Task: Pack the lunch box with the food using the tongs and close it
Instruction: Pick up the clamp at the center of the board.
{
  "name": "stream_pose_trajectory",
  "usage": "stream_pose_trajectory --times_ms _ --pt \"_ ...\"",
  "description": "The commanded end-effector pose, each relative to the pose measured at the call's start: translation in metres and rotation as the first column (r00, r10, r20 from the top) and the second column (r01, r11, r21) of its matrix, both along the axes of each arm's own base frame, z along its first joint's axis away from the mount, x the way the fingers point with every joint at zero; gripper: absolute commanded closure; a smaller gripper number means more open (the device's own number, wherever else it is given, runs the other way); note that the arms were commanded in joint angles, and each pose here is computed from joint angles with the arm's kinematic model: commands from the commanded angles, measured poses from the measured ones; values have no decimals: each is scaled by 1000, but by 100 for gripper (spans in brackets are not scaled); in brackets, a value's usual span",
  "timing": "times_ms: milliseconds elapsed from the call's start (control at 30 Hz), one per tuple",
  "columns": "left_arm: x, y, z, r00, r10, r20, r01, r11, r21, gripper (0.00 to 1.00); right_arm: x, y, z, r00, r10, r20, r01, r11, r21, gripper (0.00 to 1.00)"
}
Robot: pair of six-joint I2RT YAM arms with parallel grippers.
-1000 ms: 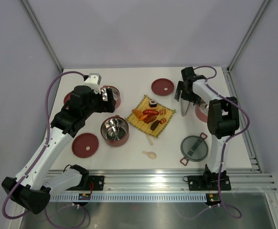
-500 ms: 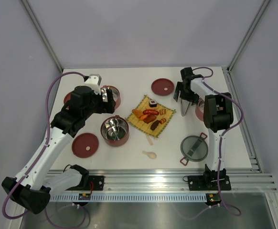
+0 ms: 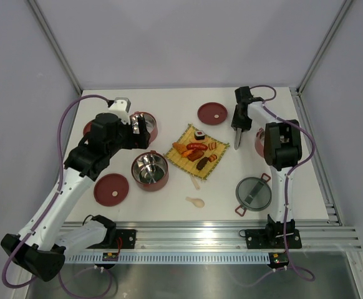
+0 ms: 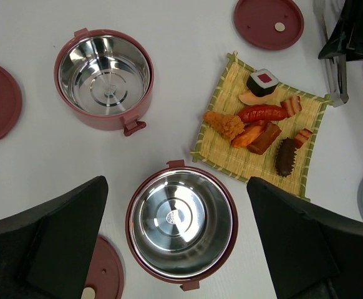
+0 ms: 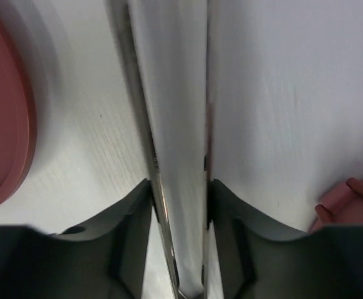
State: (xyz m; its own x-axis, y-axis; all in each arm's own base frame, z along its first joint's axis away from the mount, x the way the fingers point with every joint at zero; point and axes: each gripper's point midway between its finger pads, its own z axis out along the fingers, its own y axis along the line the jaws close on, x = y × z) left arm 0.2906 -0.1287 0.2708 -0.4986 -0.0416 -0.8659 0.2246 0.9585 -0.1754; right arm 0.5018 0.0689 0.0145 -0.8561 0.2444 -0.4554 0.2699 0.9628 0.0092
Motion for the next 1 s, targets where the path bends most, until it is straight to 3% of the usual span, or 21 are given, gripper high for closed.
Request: stream_pose_trajectory --times_ms 0,100,167,367,533,733,967 --pt "1 0 30 997 11 76 -8 999 -40 1 -5 -3 14 1000 7 22 -7 1000 -7 58" --pt "3 2 31 997 22 79 -20 999 -29 1 -13 -4 42 998 4 59 -4 1000 3 74" --pt "5 4 32 996 28 86 -26 1000 -15 1 -17 -5 70 994 -2 110 1 1000 11 78" --pt "11 9 36 995 44 91 -46 999 22 1 -48 -8 129 980 -10 196 6 1000 23 77" --pt "13 16 37 990 87 110 -90 996 21 1 -74 18 173 969 75 235 -95 992 77 76" --pt "14 23 45 979 141 151 -141 990 -7 1 -124 61 193 960 208 187 -236 961 147 75" --pt "19 33 34 965 234 117 -234 972 -17 1 -189 74 191 945 316 81 -326 922 208 72"
